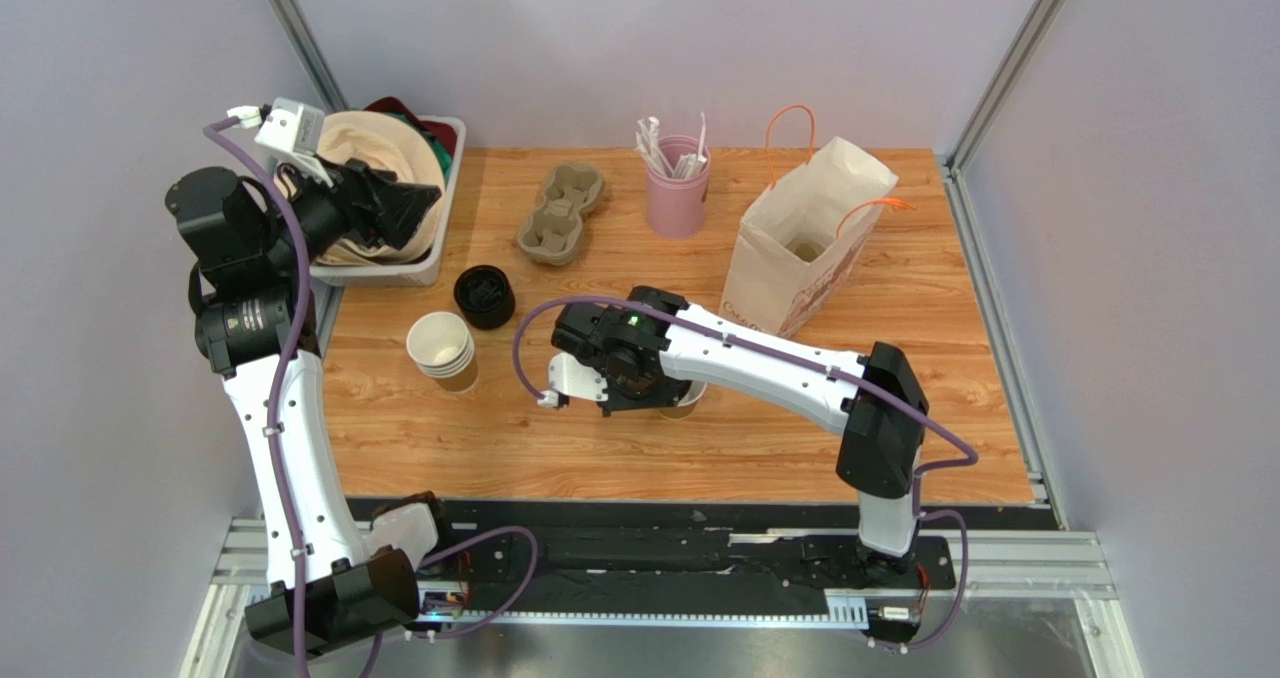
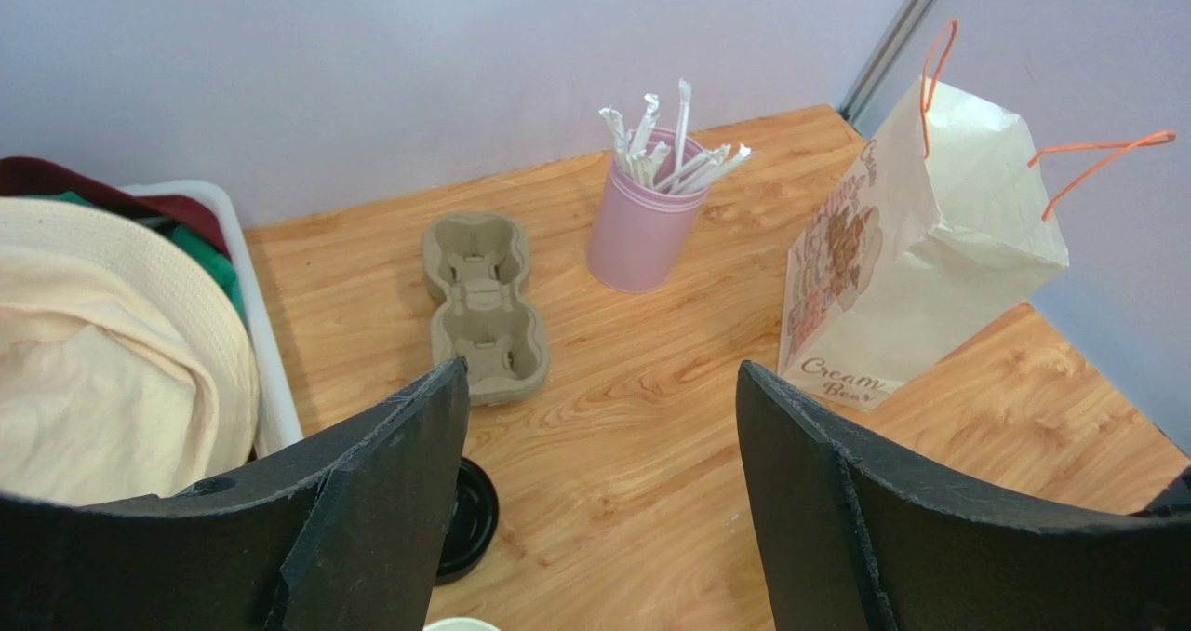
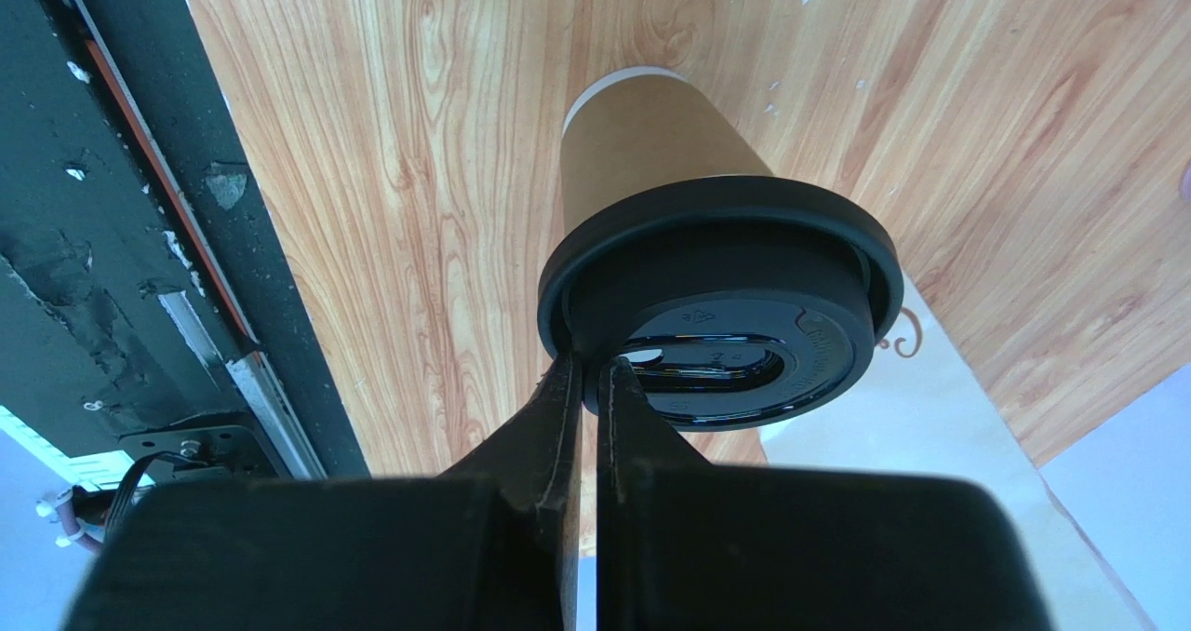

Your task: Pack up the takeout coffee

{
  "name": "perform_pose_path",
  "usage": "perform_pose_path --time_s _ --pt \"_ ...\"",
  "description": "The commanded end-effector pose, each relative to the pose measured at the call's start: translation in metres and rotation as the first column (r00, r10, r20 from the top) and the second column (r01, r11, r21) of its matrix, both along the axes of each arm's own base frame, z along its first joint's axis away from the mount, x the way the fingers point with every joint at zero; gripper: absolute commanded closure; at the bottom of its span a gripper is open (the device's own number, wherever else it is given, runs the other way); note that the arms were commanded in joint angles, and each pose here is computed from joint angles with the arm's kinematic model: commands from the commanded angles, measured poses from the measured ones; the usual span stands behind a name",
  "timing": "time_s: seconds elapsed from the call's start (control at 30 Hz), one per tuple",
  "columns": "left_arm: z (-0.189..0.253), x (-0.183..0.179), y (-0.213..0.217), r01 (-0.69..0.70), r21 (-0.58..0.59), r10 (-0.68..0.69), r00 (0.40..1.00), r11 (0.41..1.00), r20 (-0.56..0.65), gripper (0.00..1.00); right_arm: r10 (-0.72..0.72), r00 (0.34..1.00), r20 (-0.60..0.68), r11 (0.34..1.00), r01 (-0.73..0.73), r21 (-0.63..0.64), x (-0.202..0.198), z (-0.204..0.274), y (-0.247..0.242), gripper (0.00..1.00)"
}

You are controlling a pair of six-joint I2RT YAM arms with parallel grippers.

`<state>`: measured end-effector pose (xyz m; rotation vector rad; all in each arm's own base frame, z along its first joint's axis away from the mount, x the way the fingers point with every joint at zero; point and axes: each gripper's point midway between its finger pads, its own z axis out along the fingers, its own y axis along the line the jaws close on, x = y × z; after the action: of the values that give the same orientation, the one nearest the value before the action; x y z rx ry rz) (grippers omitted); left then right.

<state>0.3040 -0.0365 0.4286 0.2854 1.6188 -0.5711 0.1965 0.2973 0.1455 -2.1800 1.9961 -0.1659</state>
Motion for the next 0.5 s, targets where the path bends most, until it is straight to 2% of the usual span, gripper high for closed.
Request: perform_pose_path --time_s 0.0,0.47 --pt "0.007 -0.003 0.000 -0.004 -0.006 0.004 1.000 1.000 0.025 0.21 -0.025 1.000 -0.010 0.996 0.024 -0.081 -0.013 0.011 -0.032 1.00" --pt "0.004 -0.002 0.000 0.001 -0.017 0.000 1.000 1.000 0.017 0.22 -0.066 0.998 -0.019 0.991 0.063 -0.118 -0.004 0.000 -0.040 1.00"
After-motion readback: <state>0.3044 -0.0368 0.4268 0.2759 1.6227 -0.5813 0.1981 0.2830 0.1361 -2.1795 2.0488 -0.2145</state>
